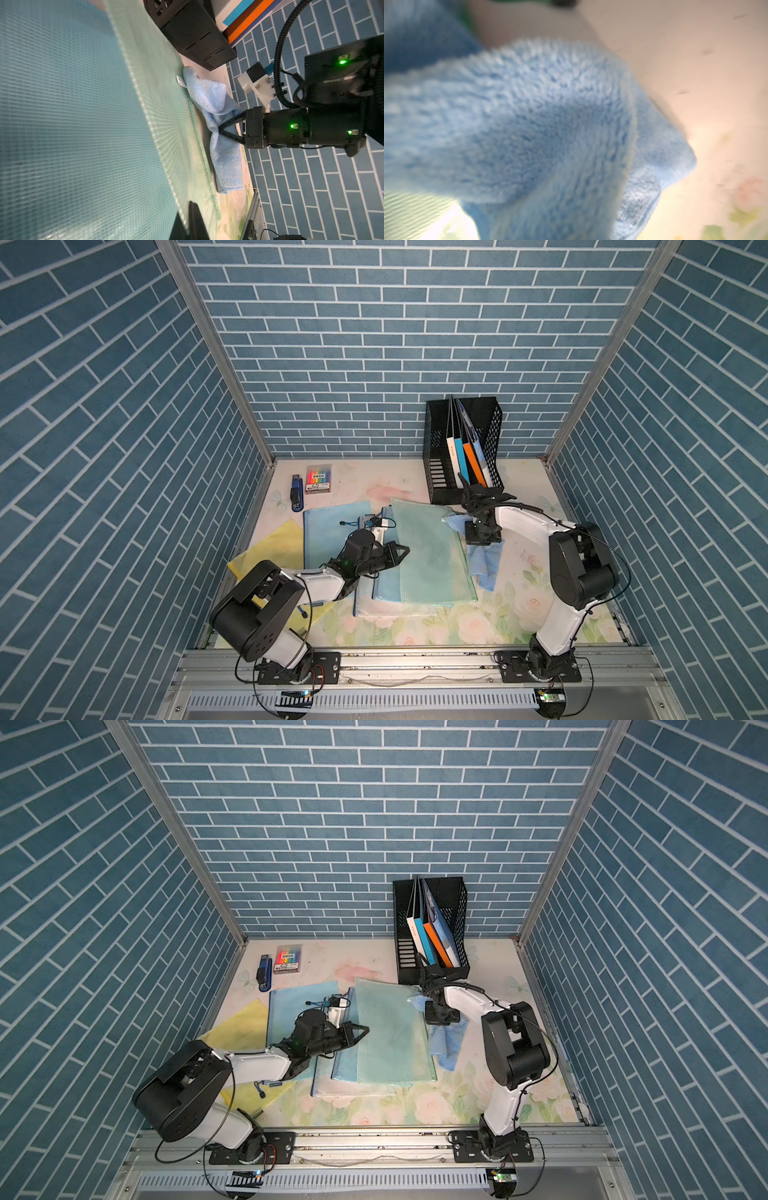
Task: Wipe the document bag
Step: Adjust the document bag at the center of the board.
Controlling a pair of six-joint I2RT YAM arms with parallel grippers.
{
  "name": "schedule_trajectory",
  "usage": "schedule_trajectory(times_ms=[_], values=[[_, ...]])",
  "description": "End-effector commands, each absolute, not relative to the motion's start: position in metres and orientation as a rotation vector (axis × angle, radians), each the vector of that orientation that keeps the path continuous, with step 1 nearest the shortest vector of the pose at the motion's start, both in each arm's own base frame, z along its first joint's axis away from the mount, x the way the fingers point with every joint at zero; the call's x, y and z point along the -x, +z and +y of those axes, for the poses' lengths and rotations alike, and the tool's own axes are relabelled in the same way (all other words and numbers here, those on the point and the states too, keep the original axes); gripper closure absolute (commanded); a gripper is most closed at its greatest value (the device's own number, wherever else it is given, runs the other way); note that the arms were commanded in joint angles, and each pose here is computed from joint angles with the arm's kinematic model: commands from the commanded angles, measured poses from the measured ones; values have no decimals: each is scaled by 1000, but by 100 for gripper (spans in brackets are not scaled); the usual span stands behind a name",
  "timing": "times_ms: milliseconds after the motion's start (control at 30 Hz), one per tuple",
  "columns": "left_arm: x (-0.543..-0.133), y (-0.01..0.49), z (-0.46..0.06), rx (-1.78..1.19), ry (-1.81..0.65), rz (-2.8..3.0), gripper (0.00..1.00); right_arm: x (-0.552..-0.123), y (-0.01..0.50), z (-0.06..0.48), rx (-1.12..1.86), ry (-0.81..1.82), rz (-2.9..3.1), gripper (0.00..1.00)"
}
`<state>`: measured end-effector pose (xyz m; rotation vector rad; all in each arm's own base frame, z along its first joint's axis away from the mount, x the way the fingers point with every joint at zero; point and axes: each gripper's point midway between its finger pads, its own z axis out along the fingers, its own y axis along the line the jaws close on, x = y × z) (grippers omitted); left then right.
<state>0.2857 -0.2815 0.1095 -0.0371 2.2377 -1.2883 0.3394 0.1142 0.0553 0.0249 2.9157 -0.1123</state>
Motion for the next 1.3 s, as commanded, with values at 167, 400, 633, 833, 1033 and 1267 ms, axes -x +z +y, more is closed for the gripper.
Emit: schedule_trajectory(times_ms=[167, 400, 633, 833, 1033, 1267], values=[[-288, 154, -263, -23, -1062, 2307, 100, -313, 86, 49, -144, -204, 2880, 100], [-291, 203, -238, -58, -819, 2352, 100, -299, 77, 45, -167, -176, 2911, 100], [-291, 245, -230, -227, -656, 2404, 100, -299, 65, 55, -176, -103, 2936, 100], [-288, 237, -266, -447, -608, 2475, 100, -304, 67, 56, -174, -88, 2933, 100], [-283, 208, -287, -610, -506, 2561, 100, -298, 66, 55, -186, -58, 2947, 100], [-271, 198, -336, -747, -539, 2549, 100, -291, 65, 47, -217, -62, 2948, 100]])
